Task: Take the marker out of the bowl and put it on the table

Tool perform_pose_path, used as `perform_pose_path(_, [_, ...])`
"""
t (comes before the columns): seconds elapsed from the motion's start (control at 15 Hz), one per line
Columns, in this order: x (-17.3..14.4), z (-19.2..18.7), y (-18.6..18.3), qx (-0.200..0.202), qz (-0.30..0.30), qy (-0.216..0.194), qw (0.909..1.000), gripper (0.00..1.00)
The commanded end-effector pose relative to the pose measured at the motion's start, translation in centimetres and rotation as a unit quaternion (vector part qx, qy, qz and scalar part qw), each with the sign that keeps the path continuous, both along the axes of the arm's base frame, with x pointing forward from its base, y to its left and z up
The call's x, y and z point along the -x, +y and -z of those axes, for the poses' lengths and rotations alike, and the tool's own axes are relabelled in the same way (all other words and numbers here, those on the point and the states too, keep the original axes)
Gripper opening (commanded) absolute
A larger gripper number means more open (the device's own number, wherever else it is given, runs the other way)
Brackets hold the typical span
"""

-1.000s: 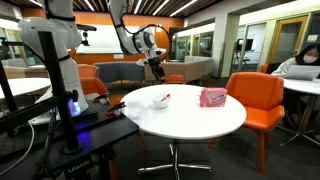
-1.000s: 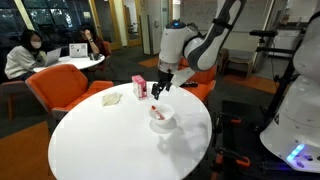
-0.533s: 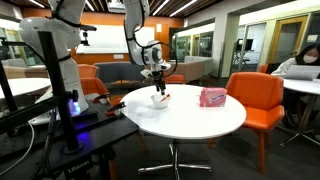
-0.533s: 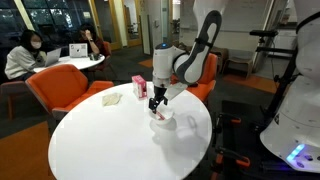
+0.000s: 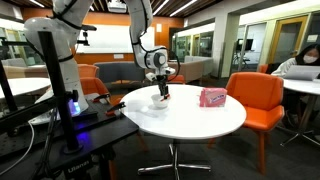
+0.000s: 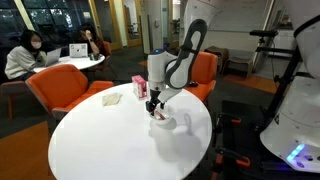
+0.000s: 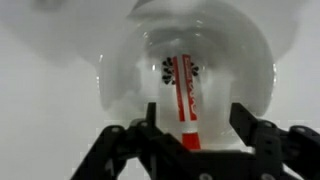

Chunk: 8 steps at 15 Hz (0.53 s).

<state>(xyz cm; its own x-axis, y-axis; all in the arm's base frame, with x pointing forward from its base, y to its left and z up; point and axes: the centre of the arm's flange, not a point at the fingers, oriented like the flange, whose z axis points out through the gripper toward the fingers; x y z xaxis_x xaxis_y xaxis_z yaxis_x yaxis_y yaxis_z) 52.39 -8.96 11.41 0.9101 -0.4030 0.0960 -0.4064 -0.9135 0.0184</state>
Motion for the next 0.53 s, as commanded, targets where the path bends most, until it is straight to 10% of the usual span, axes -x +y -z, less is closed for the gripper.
perform_pose_path(0.0, [-0.37,0.41,-0.14,0.004,0.01,0.021,0.9997,0.85])
perform_pose_path(0.47, [-0.28,0.5,-0.24,0.014,0.016,0.026,0.9994,0.27])
